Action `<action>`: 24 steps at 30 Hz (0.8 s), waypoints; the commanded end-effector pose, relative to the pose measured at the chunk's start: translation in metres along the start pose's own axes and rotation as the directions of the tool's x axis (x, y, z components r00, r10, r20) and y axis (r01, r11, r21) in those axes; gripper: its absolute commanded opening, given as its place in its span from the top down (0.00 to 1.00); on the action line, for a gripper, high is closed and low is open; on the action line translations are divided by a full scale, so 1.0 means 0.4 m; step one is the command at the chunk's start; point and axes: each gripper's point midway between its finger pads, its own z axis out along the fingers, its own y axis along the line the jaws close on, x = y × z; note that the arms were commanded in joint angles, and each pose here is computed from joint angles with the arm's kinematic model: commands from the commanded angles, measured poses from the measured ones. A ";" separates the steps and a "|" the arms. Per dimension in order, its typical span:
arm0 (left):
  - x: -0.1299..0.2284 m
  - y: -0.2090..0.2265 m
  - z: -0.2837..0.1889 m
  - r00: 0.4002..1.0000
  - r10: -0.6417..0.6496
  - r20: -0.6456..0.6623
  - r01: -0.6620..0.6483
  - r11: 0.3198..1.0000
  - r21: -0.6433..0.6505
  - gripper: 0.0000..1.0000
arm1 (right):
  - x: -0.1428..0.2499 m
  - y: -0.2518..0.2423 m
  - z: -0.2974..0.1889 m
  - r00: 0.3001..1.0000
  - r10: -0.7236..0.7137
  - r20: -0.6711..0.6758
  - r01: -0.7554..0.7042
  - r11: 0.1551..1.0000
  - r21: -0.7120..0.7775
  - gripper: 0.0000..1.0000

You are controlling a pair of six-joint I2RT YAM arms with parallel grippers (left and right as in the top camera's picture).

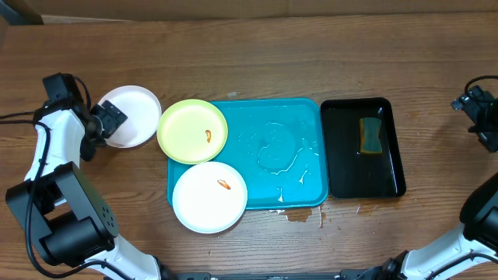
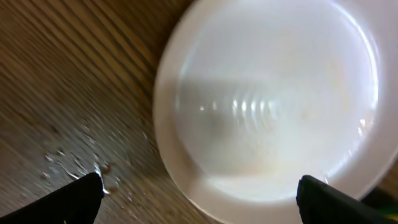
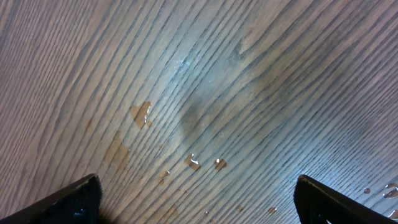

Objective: Clean dirty plates on tray and stack at the side
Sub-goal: 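Move the left gripper toward the light-green plate rim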

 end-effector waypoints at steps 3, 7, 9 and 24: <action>0.112 -0.115 -0.029 0.970 0.191 -0.149 -0.151 0.957 0.246 0.00 | -0.026 0.012 -0.039 0.999 0.008 0.047 -0.007 1.000 -0.020 0.00; 0.168 -0.141 -0.033 0.929 0.325 -0.176 -0.273 0.925 0.264 0.00 | -0.026 0.012 -0.039 0.999 0.008 0.047 -0.007 1.000 -0.020 0.00; 0.196 -0.154 -0.035 0.903 0.387 -0.188 -0.331 0.903 0.273 0.00 | -0.026 0.012 -0.039 0.999 0.008 0.047 -0.007 1.000 -0.020 0.00; 0.258 -0.229 -0.023 0.821 0.555 -0.136 -0.529 0.828 0.183 0.00 | -0.026 0.012 -0.039 0.999 0.008 0.047 -0.007 1.000 -0.020 0.00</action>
